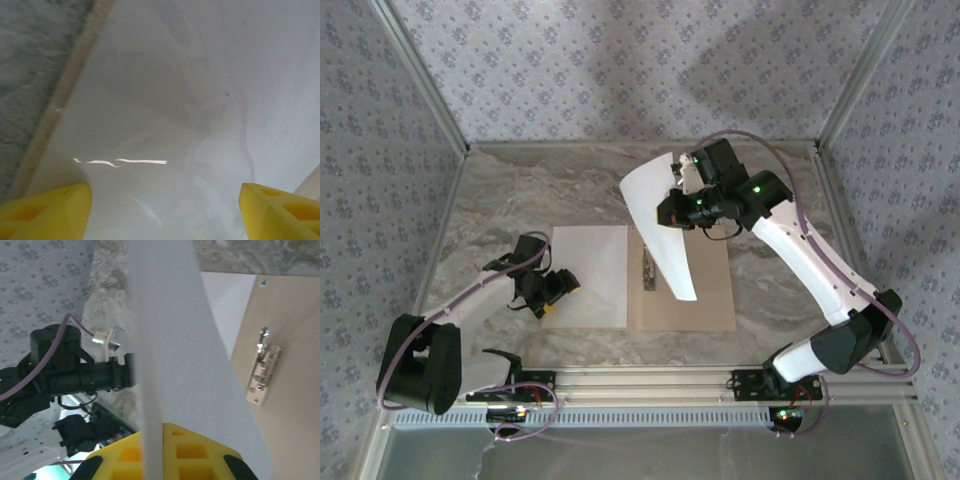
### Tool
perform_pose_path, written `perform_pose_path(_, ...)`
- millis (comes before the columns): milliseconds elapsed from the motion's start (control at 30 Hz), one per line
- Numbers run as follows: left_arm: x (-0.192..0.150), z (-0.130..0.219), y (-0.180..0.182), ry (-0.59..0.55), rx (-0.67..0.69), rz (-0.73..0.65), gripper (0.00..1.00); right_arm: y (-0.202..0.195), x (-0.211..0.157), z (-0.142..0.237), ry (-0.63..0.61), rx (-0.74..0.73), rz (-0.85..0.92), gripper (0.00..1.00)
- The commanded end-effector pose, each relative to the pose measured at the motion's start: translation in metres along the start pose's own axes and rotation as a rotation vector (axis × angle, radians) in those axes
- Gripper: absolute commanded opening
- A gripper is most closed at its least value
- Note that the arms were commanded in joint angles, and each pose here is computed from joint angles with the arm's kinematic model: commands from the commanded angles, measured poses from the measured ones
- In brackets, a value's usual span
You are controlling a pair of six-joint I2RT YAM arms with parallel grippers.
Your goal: Put the files into the folder
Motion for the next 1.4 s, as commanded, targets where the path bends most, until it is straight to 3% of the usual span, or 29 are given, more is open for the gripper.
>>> perform_pose_path(0,-0.002,0.006,0.006,0.016,0.019,-0.017,0.78,-0.007,-0.002,-0.001,-0.024,0.051,-0.073,0.00)
perform_pose_path(133,-0.001,0.008,0.005,0.022,0.011,-0.025,0.78,-0.064,-0.020,-0.013,0.022,-0.112,-0.115,0.00)
perform_pose_path(333,0.002,0.012,0.003,0.002,0.029,-0.053,0.79,-0.141,-0.053,-0.048,0.068,-0.192,-0.158,0.00)
perform_pose_path(700,0.007,0.015,0.002,-0.008,0.018,-0.061,0.79,-0.189,-0.084,-0.074,0.157,-0.300,-0.160,0.00)
perform_pose_path(1367,0.008,0.018,0.001,0.006,-0.014,-0.051,0.79,-0.220,-0.103,-0.072,0.048,-0.314,-0.215,0.00)
Point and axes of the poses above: each hand's point on the last joint's axis, 136 mm out from that joint toward the fingers, its own z axis back along the fingers, its own y axis along the line the jaws close on, x = y × z, the point moved 7 cm from there along z, back along the fingers, and after that the axes turned 7 degrees about z, right-handed, at the moved point
